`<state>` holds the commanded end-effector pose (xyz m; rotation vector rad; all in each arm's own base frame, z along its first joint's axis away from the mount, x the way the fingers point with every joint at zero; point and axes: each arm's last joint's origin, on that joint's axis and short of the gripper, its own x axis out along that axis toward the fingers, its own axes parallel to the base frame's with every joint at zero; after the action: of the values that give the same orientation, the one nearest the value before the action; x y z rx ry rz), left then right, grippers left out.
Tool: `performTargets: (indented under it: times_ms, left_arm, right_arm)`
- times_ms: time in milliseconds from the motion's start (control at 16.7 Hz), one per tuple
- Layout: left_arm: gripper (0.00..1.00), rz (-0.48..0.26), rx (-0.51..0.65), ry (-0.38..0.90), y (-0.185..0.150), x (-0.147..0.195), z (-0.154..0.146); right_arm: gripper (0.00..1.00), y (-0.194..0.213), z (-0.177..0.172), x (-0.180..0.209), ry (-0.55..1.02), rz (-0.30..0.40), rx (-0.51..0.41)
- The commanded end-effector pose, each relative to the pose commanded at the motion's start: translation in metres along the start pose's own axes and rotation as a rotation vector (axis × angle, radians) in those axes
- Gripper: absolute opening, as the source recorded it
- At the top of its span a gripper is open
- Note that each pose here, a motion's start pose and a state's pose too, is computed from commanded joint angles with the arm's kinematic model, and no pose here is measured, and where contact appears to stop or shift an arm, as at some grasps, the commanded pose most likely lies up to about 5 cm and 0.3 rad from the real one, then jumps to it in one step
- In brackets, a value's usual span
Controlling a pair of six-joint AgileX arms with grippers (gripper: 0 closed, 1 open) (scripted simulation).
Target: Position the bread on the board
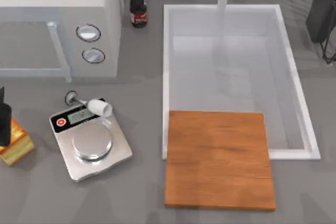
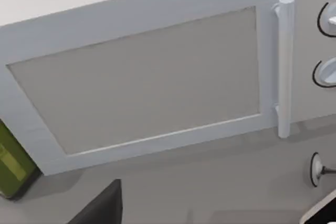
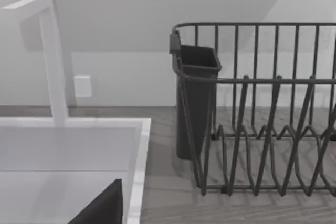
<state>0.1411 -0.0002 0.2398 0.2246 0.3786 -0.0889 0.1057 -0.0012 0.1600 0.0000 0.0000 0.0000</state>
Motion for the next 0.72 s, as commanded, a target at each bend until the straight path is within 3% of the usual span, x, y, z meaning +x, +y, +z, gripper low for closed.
performTargets:
  times_ms: [300,540,720]
  left_arm:
    - [1.00,-0.146,0.182,0.414,0.016,0.062,0.036]
    - [1.00,-0.315,0.308,0.758,0.023,0.126,0.029]
    - [1.00,-0.445,0.390,0.947,0.023,0.160,0.014]
  right_arm:
    - [1.00,0.000,0.000,0.000,0.000,0.000,0.000]
    - [1.00,0.000,0.000,0.000,0.000,0.000,0.000]
    - [1.00,0.000,0.000,0.000,0.000,0.000,0.000]
